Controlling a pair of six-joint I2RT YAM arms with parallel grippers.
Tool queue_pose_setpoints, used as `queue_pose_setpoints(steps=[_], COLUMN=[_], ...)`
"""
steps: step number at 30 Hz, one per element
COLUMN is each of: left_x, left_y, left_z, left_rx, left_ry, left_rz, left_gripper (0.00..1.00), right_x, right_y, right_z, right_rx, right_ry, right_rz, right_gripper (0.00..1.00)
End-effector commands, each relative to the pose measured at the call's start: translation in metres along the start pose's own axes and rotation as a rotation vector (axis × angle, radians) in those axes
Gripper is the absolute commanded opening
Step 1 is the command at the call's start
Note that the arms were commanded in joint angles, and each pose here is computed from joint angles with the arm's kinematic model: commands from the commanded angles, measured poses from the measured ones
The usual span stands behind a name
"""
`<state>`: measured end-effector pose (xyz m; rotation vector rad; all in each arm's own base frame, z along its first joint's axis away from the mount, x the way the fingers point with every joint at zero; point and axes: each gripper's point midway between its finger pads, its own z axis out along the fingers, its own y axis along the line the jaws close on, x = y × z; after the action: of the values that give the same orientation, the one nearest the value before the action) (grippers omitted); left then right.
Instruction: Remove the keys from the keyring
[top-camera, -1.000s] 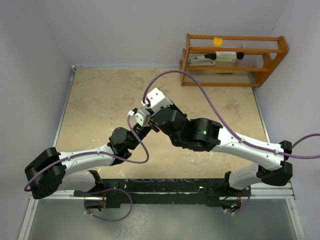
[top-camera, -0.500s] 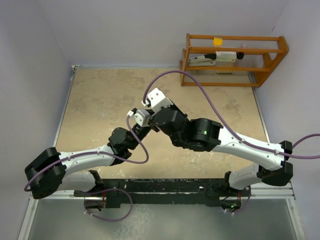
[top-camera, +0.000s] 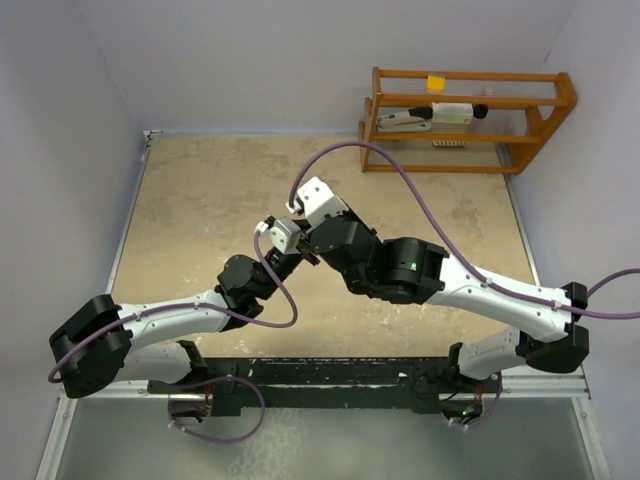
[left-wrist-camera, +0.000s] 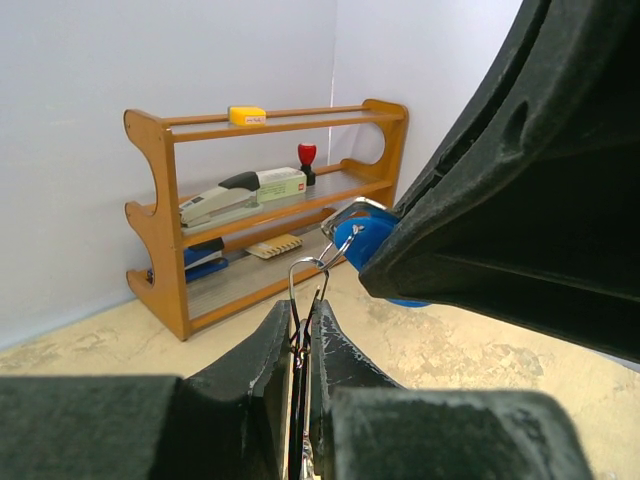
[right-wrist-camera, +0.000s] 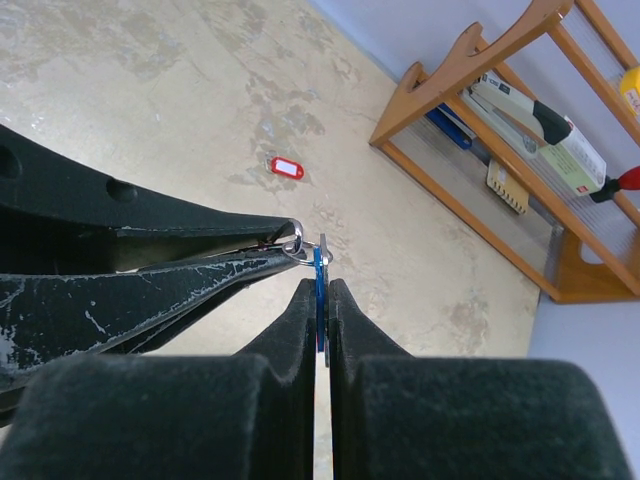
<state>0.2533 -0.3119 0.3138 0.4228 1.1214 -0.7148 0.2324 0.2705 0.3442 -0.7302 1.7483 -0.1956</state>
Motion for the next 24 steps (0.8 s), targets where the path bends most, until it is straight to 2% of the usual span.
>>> queue_pose_setpoints(steps=[1,24], left_x=[-0.025,-0.05], left_y=[0.006,0.008], left_z=[0.006,0.008], left_rx=[-0.039,-0.042], left_ry=[-0.063,-0.109], left_rz=[-0.02,-0.014], left_gripper=[0.0,0.0], right_x=[-0.011,0.023], right_y=[-0.012,0.009], right_z=[-0.011,-0.008], right_rx=[0.002,-0.065], right_ry=[-0.048,0.016], right_rz=[0.093,0.07], right_gripper=[0.0,0.0])
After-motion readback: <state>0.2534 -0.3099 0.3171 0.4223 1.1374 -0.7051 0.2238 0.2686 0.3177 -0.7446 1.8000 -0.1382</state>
